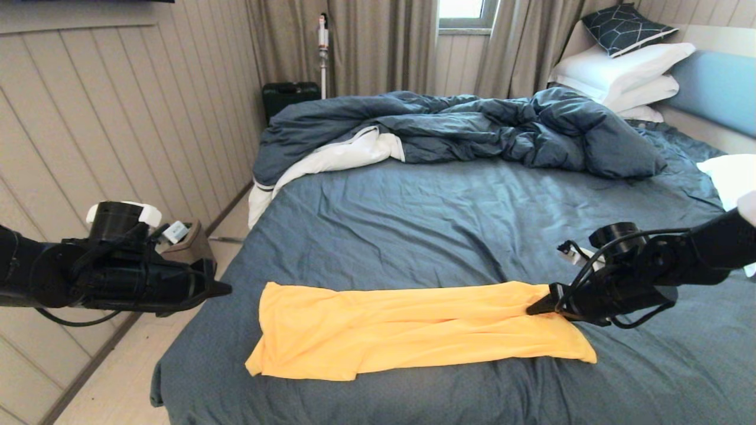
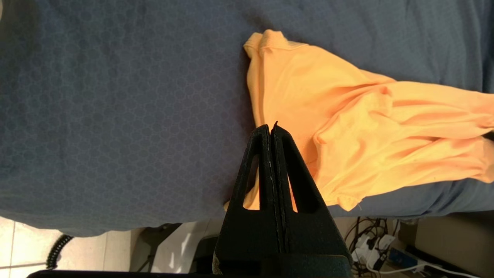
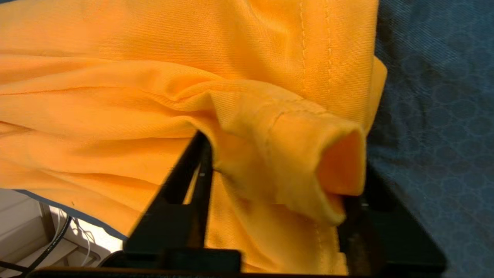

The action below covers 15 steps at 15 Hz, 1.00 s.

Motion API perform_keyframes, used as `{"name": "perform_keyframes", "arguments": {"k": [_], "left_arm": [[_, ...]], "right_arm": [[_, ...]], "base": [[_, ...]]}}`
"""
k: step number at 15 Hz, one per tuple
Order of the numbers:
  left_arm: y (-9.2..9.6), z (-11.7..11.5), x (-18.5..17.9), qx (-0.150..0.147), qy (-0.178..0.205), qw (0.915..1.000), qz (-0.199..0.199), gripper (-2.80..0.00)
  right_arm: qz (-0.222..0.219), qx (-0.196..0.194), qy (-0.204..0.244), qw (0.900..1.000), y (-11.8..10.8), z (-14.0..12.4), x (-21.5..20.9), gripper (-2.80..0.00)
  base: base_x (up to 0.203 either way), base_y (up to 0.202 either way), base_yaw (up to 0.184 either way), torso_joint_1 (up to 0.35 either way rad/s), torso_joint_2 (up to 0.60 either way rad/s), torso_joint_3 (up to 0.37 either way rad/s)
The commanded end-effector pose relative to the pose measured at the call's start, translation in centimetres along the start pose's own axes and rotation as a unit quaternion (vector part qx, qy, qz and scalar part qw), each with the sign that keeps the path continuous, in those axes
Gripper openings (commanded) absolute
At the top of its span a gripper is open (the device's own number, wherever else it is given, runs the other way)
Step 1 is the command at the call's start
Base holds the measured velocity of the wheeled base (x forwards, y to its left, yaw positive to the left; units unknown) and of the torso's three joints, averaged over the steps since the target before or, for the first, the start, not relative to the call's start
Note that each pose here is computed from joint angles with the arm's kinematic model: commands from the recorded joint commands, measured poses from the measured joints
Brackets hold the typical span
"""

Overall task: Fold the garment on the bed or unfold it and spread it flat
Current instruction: Fold the yellow T-shirt

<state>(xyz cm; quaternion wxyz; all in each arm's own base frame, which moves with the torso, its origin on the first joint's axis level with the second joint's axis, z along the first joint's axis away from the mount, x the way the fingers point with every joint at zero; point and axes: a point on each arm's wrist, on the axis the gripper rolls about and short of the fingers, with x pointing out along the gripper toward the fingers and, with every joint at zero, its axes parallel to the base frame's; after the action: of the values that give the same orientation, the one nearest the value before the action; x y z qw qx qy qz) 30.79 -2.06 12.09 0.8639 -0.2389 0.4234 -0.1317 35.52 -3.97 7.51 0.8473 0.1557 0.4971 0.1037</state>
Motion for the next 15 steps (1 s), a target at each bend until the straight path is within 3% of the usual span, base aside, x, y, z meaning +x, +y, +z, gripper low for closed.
{"name": "perform_keyframes", "arguments": {"k": [1,9,15], "left_arm": [[0.2,0.0,0.3,-0.003,0.003,1.0000,0.000,-2.80],[0.4,-0.6,0.4,-0.003,0.007,0.9999,-0.010,-2.80],[0.5,-1.2,0.4,-0.006,0.021,0.9995,-0.024,-2.80]], "right_arm": [[0.001,0.001,0.004,1.000,-0.1,-0.1,0.3,-2.80],[-0.005,-0.003,-0.023,1.000,-0.1,0.2,-2.0,-2.80],[-0.048,0.027,-0.065,0.996,-5.2,0.8,-4.8,-2.80]], "base": [[0.000,0.000,0.000,0.000,0.00,0.000],[0.000,0.000,0.000,0.000,0.00,0.000],[0.000,0.000,0.000,0.000,0.00,0.000]]}}
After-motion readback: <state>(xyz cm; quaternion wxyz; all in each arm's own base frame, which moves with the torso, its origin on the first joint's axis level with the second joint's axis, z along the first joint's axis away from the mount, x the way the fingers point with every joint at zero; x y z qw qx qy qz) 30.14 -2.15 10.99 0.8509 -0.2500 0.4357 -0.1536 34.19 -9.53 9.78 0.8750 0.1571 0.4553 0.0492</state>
